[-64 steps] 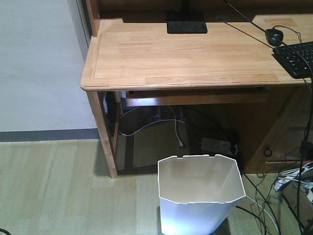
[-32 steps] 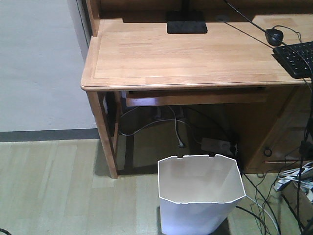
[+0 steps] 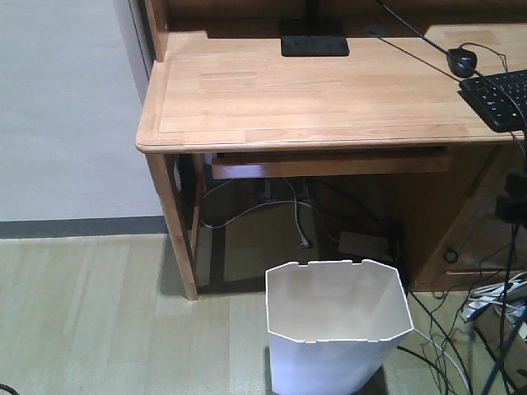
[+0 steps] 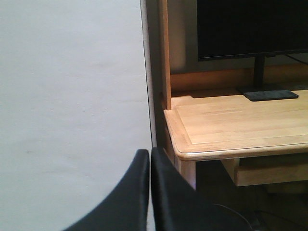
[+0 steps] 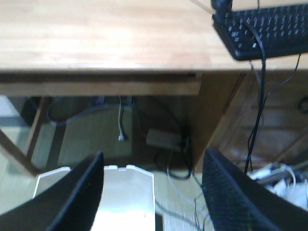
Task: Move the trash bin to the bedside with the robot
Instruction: 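Lower the right gripper onto the rim of the white trash bin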
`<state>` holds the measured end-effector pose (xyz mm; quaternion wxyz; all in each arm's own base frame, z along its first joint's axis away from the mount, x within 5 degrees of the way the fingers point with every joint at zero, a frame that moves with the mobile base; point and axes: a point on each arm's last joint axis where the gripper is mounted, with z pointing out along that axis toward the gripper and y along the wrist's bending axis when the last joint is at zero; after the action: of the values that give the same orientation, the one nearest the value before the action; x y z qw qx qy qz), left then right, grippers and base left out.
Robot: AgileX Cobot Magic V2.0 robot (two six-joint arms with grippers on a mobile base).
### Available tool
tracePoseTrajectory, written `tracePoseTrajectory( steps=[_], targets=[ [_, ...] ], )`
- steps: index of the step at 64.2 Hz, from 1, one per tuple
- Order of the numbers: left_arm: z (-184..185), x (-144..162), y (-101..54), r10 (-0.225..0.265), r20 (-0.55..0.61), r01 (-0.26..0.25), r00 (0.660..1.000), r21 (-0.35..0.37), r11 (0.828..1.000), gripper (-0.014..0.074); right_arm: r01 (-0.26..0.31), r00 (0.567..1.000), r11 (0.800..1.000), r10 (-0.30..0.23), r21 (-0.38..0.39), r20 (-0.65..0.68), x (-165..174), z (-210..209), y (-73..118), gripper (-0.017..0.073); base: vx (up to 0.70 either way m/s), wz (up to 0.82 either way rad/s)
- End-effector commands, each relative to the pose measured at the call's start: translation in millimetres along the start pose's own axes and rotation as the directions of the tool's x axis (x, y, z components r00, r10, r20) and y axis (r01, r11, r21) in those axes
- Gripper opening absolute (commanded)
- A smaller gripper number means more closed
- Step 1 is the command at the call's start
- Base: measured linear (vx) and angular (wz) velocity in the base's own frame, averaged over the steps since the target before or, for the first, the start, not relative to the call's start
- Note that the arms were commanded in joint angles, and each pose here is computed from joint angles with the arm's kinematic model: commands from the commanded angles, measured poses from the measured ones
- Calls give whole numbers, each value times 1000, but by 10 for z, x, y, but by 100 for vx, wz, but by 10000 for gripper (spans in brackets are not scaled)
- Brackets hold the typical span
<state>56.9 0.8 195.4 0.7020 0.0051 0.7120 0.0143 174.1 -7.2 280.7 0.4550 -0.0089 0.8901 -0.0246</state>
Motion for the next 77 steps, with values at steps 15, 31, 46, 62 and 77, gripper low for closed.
tracePoseTrajectory(
  steps=[15,31,46,62,77],
  targets=[
    [-9,-37,-4,-24,78,23,997,8,1000,-6,-21,995,1000,20,-3,-95,-343,504,-20,552,0,0],
    [-9,-37,-4,-24,78,23,997,8,1000,-6,-98,933,995,104,36,-345,-350,1056,-186,577,0,0],
    [-9,-37,-4,-24,78,23,997,8,1000,-6,-115,866,993,91,-20,-491,-91,1610,-425,575,0,0],
    [-9,-37,-4,-24,78,23,997,8,1000,-6,-43,861,995,-12,-95,-509,315,2215,-458,575,0,0],
    [-9,-37,-4,-24,78,23,997,8,1000,-6,-20,814,992,-55,-122,-578,680,2749,-486,575,0,0]
  ],
)
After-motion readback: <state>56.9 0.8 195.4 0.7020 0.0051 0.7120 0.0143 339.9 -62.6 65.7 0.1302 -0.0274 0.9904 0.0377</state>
